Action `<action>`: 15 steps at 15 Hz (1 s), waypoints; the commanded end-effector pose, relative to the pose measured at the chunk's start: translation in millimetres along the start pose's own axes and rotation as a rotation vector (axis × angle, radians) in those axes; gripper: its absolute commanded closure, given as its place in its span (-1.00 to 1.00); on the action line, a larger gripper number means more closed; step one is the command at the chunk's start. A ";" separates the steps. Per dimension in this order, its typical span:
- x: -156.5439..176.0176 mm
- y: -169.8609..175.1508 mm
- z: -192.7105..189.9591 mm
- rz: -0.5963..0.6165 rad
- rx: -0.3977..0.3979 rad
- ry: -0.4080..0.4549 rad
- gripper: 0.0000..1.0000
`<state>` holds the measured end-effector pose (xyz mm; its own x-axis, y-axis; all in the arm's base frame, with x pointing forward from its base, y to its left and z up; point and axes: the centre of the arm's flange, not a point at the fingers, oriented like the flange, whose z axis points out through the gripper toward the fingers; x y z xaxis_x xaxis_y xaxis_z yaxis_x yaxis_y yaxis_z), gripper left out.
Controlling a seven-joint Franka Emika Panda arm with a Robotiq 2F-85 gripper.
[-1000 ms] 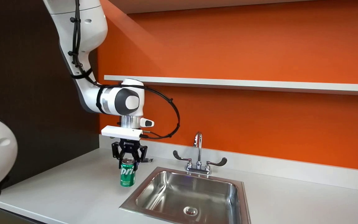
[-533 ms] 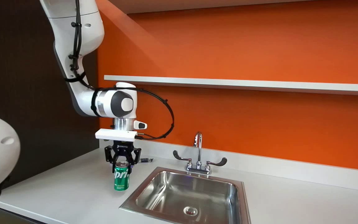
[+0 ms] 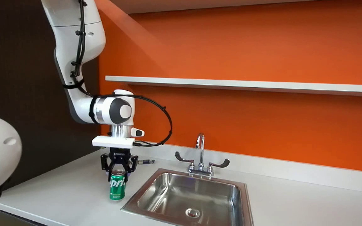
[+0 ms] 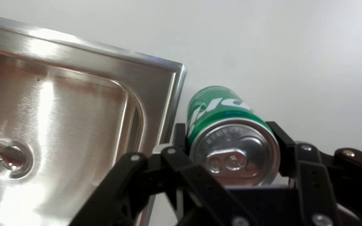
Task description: Remove the can from the sink
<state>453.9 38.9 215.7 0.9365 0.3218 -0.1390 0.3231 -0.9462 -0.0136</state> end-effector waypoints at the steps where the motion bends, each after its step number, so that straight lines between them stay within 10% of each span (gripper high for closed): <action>1: 0.0 -7.2 5.3 -0.007 -0.022 -0.006 0.23; 10: -1.1 -9.7 17.5 -0.025 -0.041 -0.018 0.23; 11: -0.9 -9.9 17.4 -0.026 -0.043 -0.017 -0.05; 12: -0.8 -9.9 17.6 -0.026 -0.045 -0.016 -0.77; 15: -1.9 -11.6 16.0 -0.029 -0.042 -0.013 -0.99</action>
<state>449.9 43.1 197.0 0.9207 0.3532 -0.1662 0.3585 -0.9335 0.0019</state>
